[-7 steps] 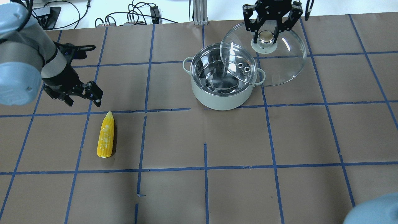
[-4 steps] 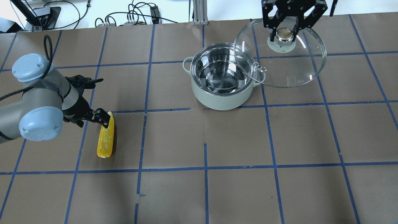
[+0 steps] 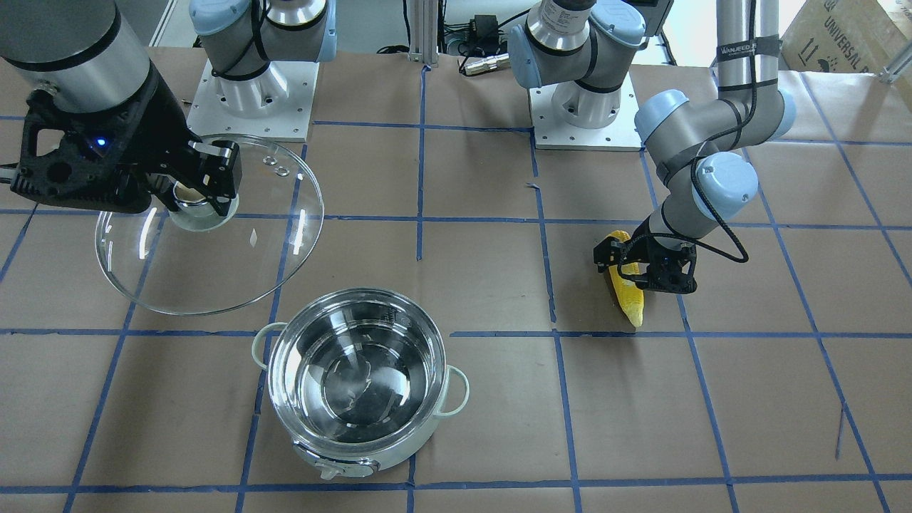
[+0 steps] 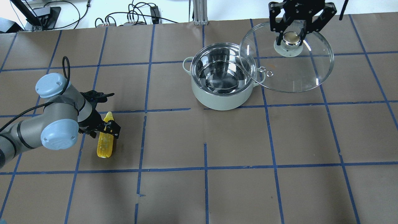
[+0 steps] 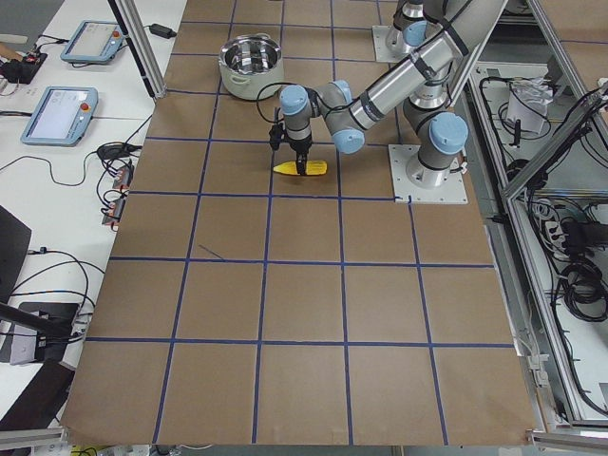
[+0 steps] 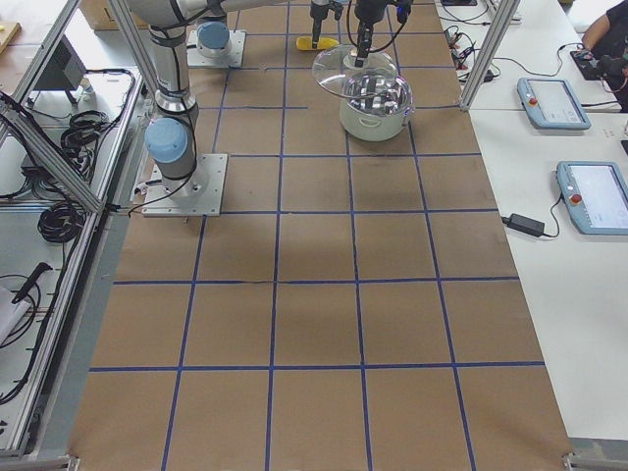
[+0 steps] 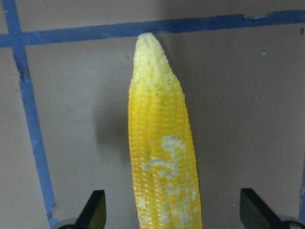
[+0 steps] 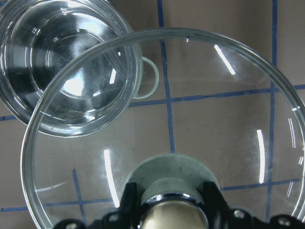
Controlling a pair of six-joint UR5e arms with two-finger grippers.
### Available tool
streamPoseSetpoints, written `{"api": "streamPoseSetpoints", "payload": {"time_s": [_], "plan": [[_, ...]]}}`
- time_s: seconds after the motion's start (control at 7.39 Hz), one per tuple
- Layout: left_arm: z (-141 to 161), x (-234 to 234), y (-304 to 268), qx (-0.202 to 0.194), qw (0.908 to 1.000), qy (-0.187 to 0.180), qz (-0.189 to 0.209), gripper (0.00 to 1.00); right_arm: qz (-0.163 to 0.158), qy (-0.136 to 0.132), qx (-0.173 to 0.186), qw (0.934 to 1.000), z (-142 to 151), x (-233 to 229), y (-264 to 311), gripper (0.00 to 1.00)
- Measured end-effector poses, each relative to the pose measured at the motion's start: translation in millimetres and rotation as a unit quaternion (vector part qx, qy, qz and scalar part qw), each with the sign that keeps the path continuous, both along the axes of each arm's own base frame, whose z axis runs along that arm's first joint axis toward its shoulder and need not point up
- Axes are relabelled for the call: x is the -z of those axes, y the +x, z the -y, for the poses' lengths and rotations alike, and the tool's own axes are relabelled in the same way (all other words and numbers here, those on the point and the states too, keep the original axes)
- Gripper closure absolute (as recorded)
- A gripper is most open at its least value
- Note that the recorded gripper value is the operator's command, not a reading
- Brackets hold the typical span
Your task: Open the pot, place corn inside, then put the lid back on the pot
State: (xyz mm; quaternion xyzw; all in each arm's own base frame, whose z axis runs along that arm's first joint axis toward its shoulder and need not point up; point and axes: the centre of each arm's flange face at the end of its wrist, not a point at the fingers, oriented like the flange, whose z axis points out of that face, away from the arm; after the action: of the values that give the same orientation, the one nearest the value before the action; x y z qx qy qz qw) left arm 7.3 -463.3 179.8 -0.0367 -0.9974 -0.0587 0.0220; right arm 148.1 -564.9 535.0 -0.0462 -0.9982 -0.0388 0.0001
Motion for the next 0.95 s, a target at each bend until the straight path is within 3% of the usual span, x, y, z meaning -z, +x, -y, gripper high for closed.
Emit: {"api": "streamPoseSetpoints", "payload": {"time_s": [0.14,0.27,0.41,0.54,0.68,0.95], "plan": [[-0.3,2.7,0.7,0.000,1.0000,-0.001,0.004,0.02,0.000,-0.001,0.001,1.0000,-0.9,-0.9,-0.8,0.58],[-4.1,6.1,-0.4,0.000,1.0000,0.002,0.004,0.34,0.000,-0.001,0.001,1.0000,-1.5,-1.5,-1.2,0.58],[-8.8,9.7,-2.1,0.000,1.0000,0.004,0.003,0.74,0.001,-0.001,0.001,1.0000,-1.5,-1.2,-1.3,0.58],[-10.3,10.3,-2.7,0.000,1.0000,0.003,0.004,0.92,0.001,-0.001,0.001,1.0000,-1.6,-1.0,-1.5,0.59],[-9.8,8.4,-2.6,-0.001,1.0000,0.000,0.004,0.97,0.000,0.001,0.001,1.0000,-2.2,0.0,-1.7,0.59],[-6.5,-4.3,-2.9,-0.004,0.9998,-0.018,0.006,0.98,-0.002,0.007,-0.005,1.0000,-4.0,5.8,-6.3,0.59]]}}
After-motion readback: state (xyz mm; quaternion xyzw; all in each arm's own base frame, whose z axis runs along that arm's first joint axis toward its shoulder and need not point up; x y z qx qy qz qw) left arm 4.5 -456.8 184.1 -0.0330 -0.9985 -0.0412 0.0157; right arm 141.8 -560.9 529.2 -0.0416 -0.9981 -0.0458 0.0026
